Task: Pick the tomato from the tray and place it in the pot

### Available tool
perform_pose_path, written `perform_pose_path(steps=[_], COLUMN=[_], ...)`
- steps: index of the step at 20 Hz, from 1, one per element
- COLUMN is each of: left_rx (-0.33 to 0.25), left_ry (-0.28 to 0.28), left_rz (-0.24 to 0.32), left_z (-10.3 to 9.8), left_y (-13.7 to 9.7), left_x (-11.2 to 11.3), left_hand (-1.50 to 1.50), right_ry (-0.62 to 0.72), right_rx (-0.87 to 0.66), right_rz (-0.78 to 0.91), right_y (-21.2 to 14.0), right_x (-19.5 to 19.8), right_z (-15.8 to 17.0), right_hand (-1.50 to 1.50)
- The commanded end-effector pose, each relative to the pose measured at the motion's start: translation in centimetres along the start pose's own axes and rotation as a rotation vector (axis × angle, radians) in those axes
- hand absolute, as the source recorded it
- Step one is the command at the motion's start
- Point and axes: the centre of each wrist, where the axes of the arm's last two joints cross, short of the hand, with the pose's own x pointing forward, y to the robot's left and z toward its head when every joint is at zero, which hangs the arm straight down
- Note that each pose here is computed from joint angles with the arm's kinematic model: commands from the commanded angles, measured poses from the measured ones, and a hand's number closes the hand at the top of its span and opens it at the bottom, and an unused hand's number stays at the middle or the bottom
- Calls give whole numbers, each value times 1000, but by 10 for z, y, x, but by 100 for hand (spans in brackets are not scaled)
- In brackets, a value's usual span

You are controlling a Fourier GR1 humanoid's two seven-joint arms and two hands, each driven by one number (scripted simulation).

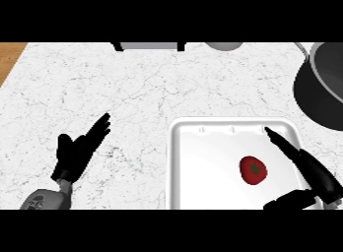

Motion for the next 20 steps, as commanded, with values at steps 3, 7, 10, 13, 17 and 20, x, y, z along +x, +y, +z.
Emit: perform_pose_path(steps=[3, 7, 10, 13, 17, 20], left_rx=[11, 1, 7, -1, 9, -19], left_ry=[21, -6, -15, 15, -15, -17], left_rz=[10, -6, -17, 6, 5, -14], left_z=[0, 0, 3, -2, 1, -6], left_y=[-9, -18, 1, -16, -7, -30], left_x=[-7, -2, 20, 10, 2, 4], left_hand=[0, 0, 0, 0, 0, 0], right_ry=[-85, -66, -53, -19, -32, -103], right_rx=[42, 29, 43, 69, 101, 116], right_rz=[-167, -255, -295, -321, -341, -130], right_y=[22, -3, 29, 32, 58, 55], right_x=[-14, -32, -50, -41, -65, -57], right_z=[-2, -15, -9, -36, -28, -49], right_hand=[-150, -150, -150, -150, -150, 150])
